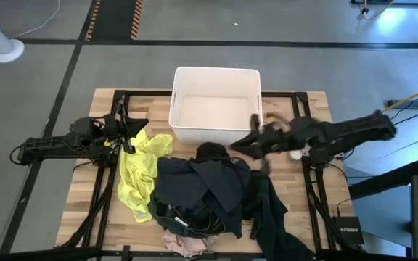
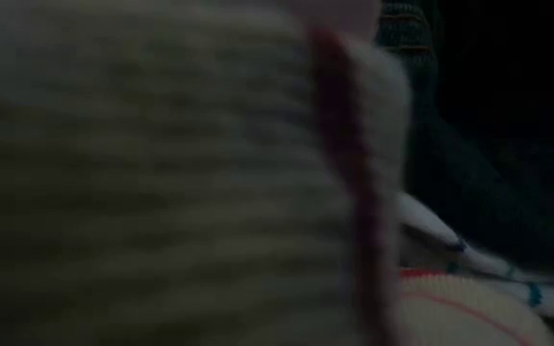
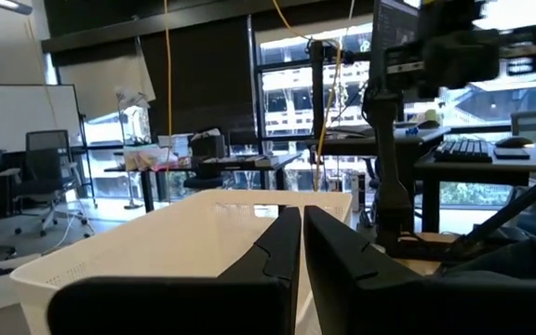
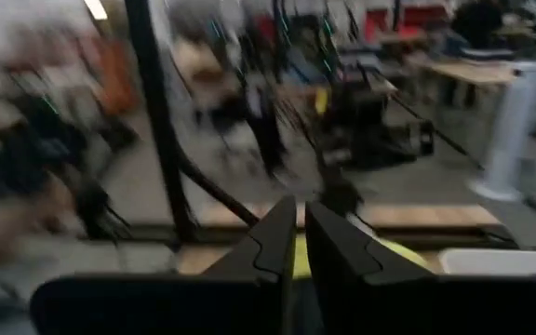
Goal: Sort clothes
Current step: Put the gray shorts into the white laundry organizer
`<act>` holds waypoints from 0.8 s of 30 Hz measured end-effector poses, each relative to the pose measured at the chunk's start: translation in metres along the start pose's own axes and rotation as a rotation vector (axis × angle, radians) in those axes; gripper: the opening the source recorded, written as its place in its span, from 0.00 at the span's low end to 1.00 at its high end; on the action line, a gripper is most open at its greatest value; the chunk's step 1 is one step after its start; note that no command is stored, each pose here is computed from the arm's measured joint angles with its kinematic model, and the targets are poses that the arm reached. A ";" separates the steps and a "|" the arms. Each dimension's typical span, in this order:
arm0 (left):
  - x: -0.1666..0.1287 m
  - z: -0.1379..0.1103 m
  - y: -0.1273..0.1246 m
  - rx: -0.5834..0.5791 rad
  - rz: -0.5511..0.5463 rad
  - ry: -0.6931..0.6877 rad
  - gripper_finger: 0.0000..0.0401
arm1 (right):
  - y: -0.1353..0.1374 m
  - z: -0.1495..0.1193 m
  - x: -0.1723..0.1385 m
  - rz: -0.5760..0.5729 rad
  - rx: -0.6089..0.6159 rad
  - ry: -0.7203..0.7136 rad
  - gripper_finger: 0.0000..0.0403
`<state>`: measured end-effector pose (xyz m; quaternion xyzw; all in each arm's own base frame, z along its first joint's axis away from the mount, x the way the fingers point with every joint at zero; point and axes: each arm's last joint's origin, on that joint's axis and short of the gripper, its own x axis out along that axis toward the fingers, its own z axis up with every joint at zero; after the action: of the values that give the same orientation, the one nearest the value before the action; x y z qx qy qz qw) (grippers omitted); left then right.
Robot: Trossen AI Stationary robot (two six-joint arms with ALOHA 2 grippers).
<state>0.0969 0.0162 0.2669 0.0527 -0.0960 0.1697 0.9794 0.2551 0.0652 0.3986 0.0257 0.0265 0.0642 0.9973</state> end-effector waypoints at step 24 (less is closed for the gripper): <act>0.000 0.004 0.001 0.005 0.006 -0.046 0.03 | 0.041 -0.044 0.118 -0.131 -0.246 0.337 0.21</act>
<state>0.0958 0.0162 0.2713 0.0589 -0.1184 0.1718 0.9762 0.3646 0.1232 0.3509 -0.1089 0.1865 0.0056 0.9764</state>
